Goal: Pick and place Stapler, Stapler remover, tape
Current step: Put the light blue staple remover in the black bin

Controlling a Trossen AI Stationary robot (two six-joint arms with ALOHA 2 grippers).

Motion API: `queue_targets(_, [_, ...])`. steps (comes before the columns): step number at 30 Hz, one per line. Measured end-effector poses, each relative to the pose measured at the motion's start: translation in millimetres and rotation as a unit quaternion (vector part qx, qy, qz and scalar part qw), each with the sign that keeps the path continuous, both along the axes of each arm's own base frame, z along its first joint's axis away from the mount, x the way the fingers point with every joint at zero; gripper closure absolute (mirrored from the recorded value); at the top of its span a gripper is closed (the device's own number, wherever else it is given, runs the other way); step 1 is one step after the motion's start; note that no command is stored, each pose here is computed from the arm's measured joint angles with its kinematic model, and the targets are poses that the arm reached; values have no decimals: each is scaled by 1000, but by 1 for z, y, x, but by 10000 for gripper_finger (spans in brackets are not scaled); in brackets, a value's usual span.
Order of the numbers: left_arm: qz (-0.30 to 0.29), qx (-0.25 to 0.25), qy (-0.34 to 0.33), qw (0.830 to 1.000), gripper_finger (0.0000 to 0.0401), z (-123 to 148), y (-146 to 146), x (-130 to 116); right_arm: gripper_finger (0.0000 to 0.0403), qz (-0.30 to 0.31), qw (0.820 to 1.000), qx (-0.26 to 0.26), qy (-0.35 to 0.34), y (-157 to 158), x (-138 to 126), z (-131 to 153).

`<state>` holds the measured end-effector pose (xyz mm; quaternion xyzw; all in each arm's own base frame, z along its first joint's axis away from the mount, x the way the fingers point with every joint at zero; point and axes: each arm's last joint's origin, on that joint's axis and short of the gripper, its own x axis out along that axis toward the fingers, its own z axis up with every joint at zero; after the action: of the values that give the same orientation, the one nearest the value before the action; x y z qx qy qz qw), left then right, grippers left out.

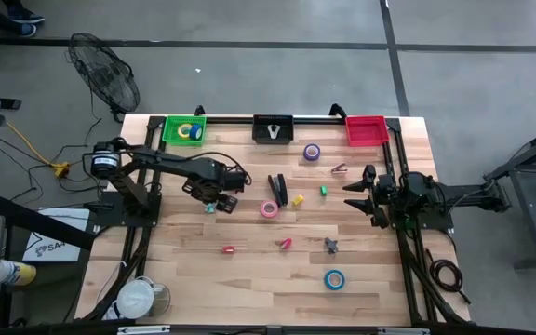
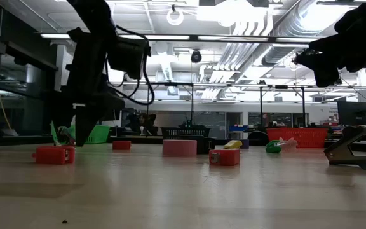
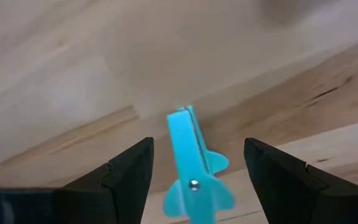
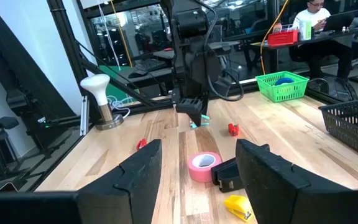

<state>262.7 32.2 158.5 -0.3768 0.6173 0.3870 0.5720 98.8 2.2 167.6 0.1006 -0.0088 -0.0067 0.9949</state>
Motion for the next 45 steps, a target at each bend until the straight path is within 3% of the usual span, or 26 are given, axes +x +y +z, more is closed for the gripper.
queue_targets(6, [-7,-19,10,1000,183,-4,-1,0,206,0,1000,0,1,0,0,0])
queue_targets(18, [-7,-24,8,1000,318,-3,-1,0,206,0,1000,0,0,0,0,0])
queue_targets(33, [-45,-9,-23,999,316,1,1,8,206,0,1000,0,0,0,0,0])
queue_targets(40, [-75,53,-59,994,317,40,12,31,205,0,1000,0,0,0,0,0])
queue_targets(45, [-79,146,-100,981,317,81,36,49,205,0,1000,0,0,0,0,0])
